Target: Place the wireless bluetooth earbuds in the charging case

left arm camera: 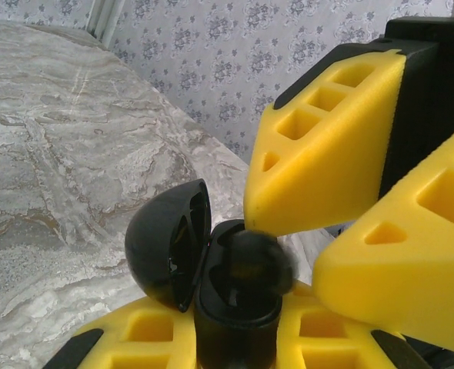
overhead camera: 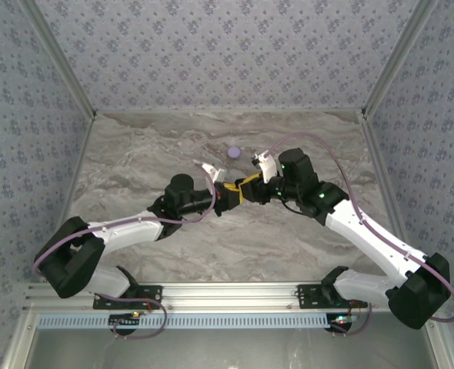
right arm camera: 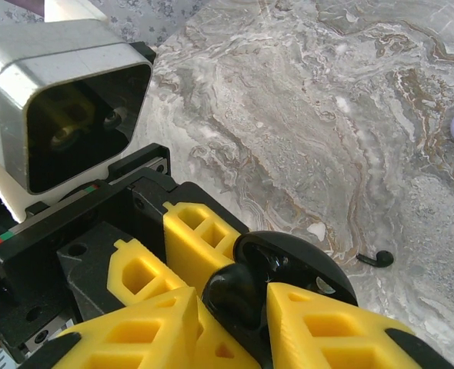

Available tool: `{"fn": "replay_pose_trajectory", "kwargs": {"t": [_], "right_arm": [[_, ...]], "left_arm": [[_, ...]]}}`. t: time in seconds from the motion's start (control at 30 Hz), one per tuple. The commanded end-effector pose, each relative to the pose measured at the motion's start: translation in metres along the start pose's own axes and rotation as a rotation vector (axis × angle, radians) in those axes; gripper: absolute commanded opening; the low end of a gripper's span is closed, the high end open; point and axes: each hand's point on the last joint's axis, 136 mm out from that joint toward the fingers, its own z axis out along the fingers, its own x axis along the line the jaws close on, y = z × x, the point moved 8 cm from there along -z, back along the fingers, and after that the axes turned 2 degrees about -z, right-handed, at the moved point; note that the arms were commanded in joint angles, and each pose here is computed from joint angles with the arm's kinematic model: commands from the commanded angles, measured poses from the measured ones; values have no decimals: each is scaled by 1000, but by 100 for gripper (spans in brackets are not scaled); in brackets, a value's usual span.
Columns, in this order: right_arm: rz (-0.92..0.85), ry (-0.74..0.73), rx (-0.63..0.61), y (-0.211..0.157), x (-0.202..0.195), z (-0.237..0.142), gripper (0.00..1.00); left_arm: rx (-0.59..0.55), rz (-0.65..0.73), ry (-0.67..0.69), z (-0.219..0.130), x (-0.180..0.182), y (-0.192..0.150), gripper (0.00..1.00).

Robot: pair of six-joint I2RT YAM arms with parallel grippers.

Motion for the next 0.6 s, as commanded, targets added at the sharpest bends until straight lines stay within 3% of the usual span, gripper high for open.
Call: {"fn": "replay_pose_trajectory", "kwargs": {"t": [0.0,0.37,0.57], "right_arm": [[-7,39,6,2,10,-5,33],[10,10,-10,10,9,-10,45],[21,-30,-44,14,8,-21,48]], "left_arm": [[-56,57,-36,1,-14,22,5],[-26,72,-19,3,-12,17,5],[6,158,8,0,-11,8,5]]}}
